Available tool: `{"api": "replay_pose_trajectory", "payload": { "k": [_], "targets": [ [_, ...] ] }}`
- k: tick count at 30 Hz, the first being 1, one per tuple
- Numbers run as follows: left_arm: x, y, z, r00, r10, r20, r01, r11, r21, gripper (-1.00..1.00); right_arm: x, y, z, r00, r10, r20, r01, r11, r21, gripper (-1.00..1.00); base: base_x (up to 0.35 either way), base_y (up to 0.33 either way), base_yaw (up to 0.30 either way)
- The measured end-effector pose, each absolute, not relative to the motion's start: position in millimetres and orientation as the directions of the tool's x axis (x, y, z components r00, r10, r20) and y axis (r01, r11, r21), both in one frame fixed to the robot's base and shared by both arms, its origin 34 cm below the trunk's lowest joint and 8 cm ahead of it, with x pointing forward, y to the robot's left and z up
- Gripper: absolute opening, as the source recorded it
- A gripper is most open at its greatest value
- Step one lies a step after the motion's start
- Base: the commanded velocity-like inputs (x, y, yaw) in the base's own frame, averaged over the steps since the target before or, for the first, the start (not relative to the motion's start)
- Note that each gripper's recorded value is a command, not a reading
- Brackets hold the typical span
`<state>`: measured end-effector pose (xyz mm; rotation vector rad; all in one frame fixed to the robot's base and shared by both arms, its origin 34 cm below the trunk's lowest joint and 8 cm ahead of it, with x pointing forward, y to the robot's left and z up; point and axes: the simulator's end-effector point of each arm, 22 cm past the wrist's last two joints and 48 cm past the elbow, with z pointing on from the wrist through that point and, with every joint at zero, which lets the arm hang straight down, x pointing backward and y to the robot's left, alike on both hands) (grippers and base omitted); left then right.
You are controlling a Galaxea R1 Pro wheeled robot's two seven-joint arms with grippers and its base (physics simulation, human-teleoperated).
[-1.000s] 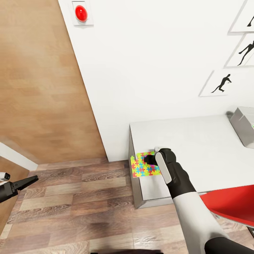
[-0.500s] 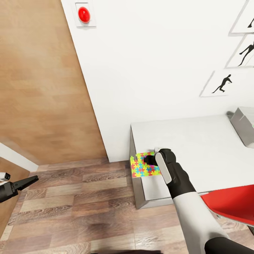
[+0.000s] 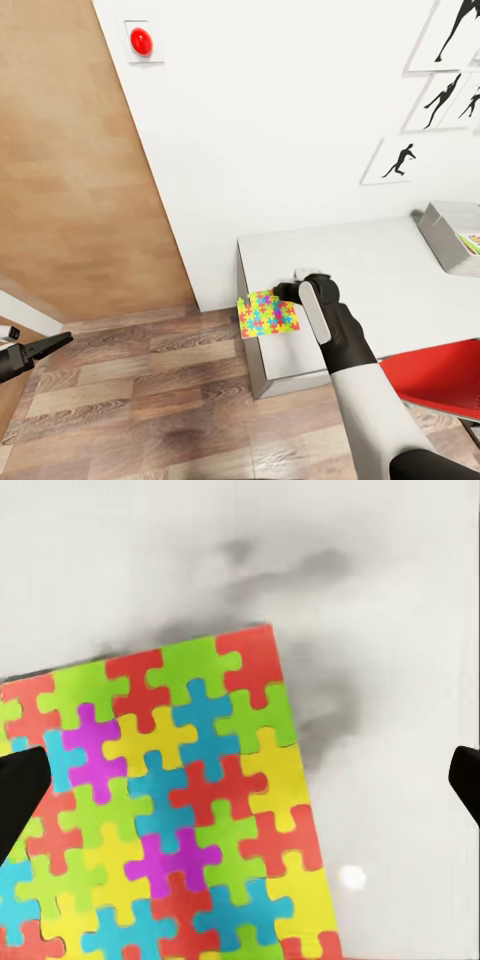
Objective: Put all the toys in the child's room - the three board games (two on the bed and one on the table), the two jigsaw puzzles on the table, and the tennis ball on the table - inside the toy box on the table in the child's room.
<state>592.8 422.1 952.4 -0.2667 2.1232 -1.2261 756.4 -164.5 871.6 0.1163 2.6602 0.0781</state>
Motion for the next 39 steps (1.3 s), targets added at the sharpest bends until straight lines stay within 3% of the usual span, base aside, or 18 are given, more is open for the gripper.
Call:
{"api": "replay_pose_trajectory", "payload": {
  "k": [12, 19, 24, 28, 29, 31, 34, 39],
  "targets": [
    [594, 422, 961, -0.751, -0.476, -0.457, 0.161, 0.539, -0.827, 1.00, 792, -165, 990, -0.717, 0.155, -0.680, 0.053, 0.984, 0.168, 1.00, 0.000, 0.000, -0.118],
    [594, 421, 966, -0.748, -0.475, -0.464, 0.169, 0.539, -0.825, 1.00, 782, -125, 1014, -0.712, 0.240, -0.660, -0.029, 0.929, 0.369, 1.00, 0.000, 0.000, -0.118],
    [594, 421, 969, -0.746, -0.473, -0.469, 0.175, 0.540, -0.823, 1.00, 747, -86, 1012, -0.772, 0.321, -0.549, -0.119, 0.775, 0.621, 1.00, 0.000, 0.000, -0.118],
    [594, 419, 970, -0.747, -0.469, -0.471, 0.178, 0.542, -0.821, 1.00, 718, -84, 1030, -0.795, 0.389, -0.465, -0.196, 0.561, 0.804, 1.00, 0.000, 0.000, -0.118],
    [594, 419, 970, -0.748, -0.467, -0.472, 0.179, 0.542, -0.821, 1.00, 708, -90, 1046, -0.790, 0.419, -0.447, -0.240, 0.461, 0.855, 1.00, 0.000, 0.000, -0.118],
    [594, 418, 971, -0.747, -0.467, -0.473, 0.181, 0.541, -0.821, 1.00, 691, -104, 1073, -0.765, 0.474, -0.436, -0.322, 0.304, 0.897, 1.00, 0.000, 0.000, -0.116],
    [595, 416, 973, -0.746, -0.466, -0.475, 0.187, 0.538, -0.822, 1.00, 662, -131, 1100, -0.702, 0.560, -0.440, -0.437, 0.150, 0.887, 1.00, 0.000, 0.000, -0.114],
    [599, 407, 968, -0.763, -0.442, -0.472, 0.186, 0.549, -0.815, 1.00, 604, -182, 1105, -0.595, 0.658, -0.462, -0.551, 0.086, 0.830, 1.00, 0.000, 0.000, -0.113]
  ]
}}
